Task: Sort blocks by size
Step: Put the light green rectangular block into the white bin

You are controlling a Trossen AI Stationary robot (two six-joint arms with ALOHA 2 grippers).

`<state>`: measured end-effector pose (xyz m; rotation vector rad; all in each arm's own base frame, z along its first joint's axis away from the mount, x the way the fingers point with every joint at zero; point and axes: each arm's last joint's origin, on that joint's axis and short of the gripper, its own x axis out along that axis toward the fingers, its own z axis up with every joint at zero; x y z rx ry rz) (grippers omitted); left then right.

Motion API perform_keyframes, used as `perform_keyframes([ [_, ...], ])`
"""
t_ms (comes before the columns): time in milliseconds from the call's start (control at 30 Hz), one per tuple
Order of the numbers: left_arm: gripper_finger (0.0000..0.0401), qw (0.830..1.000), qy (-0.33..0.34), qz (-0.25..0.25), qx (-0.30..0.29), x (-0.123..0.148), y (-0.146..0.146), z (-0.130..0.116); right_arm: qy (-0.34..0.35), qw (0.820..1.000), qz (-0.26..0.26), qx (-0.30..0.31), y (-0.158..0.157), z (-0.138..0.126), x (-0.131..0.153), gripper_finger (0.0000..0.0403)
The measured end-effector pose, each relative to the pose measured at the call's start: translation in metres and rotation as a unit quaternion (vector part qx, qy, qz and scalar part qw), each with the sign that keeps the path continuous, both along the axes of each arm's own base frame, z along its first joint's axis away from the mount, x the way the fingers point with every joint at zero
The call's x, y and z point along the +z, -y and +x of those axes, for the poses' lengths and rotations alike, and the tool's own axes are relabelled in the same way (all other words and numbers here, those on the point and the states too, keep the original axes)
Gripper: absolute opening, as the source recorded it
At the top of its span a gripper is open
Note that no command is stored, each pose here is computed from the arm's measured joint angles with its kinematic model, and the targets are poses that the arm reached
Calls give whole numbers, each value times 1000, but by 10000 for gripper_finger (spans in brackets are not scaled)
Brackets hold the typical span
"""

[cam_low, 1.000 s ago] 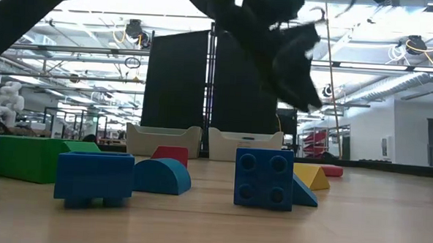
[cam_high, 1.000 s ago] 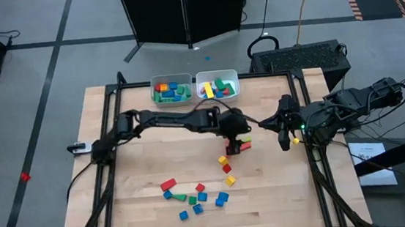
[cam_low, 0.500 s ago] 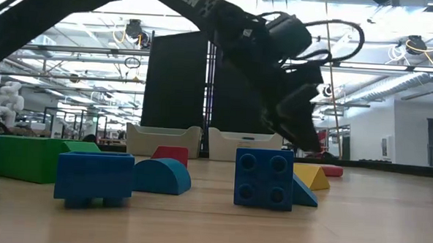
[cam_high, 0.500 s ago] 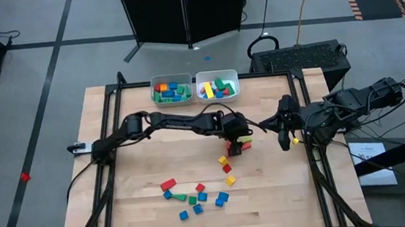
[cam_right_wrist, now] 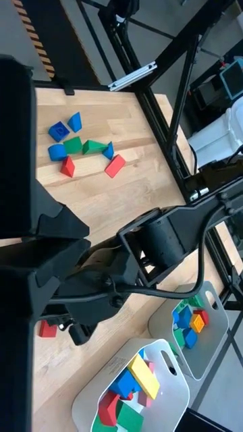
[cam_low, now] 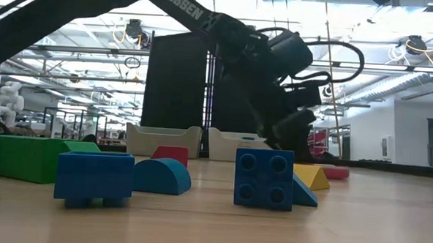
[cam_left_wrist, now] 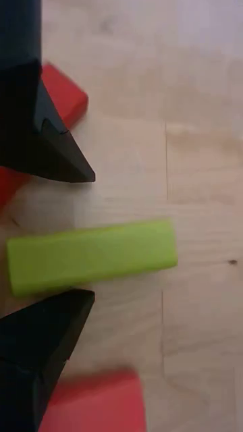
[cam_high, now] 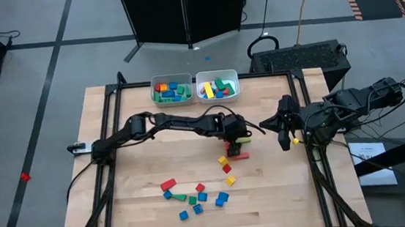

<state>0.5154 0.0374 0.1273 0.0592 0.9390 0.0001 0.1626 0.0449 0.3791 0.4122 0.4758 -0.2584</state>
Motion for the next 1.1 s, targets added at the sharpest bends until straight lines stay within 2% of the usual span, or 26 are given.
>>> perform_keyframes([
  [167,277,1000,-2,-30,-6,-3,1,0,-2,1000,0,0,0,0,0,0],
  [333,269,1000,-2,-6,-1,-6,8,1,-2,1000,1,0,0,0,0,0],
  [433,230,1000,-7,-16,-3,-6,6,1,-2,1000,3,-1,0,0,0,0],
  [633,93,1000,-10,-19,-4,-7,6,0,-1,1000,2,-2,0,0,0,0],
  [800,89,1000,-8,-22,1,-4,6,0,-1,1000,2,-4,0,0,0,0],
  [967,89,999,10,-39,15,24,4,-1,0,1000,2,-4,0,0,0,0],
  [1100,89,994,95,-34,30,85,-15,-3,3,1000,-1,-3,0,0,0,0],
])
